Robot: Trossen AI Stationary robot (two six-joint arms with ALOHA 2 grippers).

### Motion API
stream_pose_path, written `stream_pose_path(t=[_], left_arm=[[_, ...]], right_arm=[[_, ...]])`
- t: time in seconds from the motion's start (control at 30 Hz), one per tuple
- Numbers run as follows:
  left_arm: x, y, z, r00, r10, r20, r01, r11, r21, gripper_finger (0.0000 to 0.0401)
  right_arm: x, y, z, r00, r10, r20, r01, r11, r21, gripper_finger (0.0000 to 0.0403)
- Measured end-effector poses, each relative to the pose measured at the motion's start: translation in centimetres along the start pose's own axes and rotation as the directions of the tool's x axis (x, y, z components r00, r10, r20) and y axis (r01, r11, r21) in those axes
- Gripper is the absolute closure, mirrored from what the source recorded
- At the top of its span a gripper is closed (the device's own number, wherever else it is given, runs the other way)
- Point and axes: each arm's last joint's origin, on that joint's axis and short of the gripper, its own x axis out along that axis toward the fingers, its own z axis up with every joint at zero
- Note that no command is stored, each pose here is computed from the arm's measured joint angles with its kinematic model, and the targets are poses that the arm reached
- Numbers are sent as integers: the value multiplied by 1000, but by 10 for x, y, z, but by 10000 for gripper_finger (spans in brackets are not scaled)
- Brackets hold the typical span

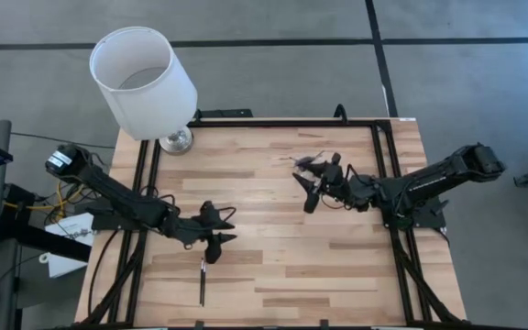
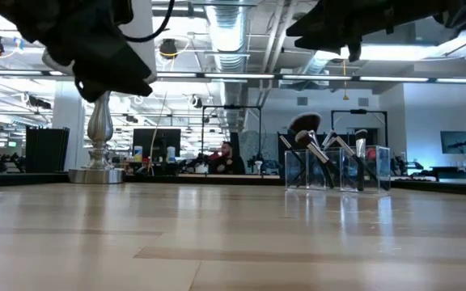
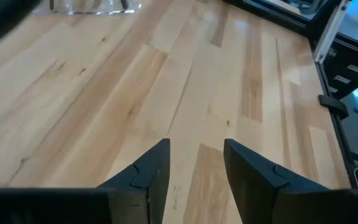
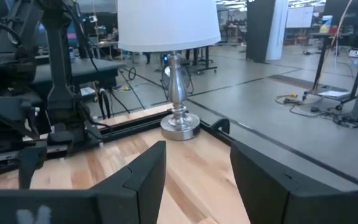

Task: Put items in baskets/containers
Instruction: Put the eyeshadow brush into the transparent organizer

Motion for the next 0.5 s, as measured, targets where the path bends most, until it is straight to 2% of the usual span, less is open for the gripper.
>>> stream_pose_path(t=[0.3, 0.4, 0.5], left_arm=[[-2, -7, 13, 999, 29, -41, -30, 999, -20, 254], [-4, -5, 3, 988, 25, -151, -47, 988, -145, 254], [-8, -4, -12, 951, 7, -309, -100, 954, -284, 254]], right_arm=[[3, -5, 5, 999, -23, 41, 22, 999, 27, 230], [5, -8, 5, 999, -36, 41, 35, 999, 27, 230], [8, -10, 5, 999, -19, 37, 18, 1000, 24, 230]])
